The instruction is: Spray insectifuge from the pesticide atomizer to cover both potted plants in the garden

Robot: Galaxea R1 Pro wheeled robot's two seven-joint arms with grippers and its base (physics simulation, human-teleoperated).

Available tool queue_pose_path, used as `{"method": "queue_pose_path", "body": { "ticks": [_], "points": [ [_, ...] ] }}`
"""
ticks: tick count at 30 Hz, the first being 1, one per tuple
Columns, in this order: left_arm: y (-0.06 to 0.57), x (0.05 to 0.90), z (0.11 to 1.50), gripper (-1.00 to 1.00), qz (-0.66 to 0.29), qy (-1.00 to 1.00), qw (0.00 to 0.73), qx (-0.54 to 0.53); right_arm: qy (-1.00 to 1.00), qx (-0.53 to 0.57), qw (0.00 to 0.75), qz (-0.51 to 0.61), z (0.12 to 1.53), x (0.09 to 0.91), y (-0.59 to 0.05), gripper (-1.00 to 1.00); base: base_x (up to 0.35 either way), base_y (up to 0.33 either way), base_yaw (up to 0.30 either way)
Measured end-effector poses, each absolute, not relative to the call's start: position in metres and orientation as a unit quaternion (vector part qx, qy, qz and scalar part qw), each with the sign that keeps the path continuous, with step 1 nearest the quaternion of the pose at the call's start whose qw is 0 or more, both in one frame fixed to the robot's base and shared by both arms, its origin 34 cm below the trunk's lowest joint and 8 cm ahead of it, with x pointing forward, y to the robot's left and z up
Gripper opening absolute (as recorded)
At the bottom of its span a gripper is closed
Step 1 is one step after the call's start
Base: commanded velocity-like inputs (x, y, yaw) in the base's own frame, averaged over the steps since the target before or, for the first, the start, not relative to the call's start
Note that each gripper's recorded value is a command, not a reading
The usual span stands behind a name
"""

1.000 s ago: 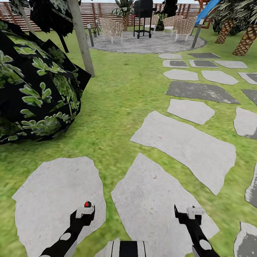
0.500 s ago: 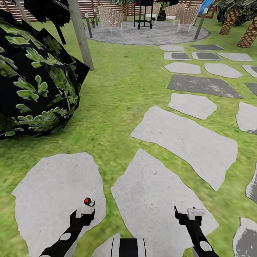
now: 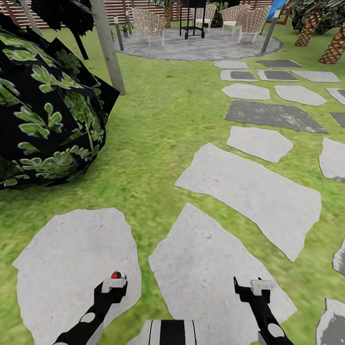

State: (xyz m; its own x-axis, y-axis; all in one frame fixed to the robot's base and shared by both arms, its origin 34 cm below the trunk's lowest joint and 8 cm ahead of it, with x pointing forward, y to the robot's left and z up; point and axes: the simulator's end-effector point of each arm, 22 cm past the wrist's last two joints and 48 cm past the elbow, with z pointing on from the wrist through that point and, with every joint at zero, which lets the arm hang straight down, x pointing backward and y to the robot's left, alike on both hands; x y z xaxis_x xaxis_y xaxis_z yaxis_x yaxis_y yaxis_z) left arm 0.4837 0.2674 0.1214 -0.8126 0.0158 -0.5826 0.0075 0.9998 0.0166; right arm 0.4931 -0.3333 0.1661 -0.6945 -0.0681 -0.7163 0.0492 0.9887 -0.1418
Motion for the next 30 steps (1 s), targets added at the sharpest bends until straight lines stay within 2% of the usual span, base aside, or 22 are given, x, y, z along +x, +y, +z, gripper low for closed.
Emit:
{"method": "queue_pose_path", "body": {
  "ticks": [30],
  "points": [
    [0.2674, 0.483, 0.1212, 1.0, 0.007, 0.952, 0.306, 0.006, 0.918, -0.005, 0.39, -0.075, 0.1657, 0.4926, -0.3334, 1.0, 0.022, 0.0, 0.0]
  ]
}}
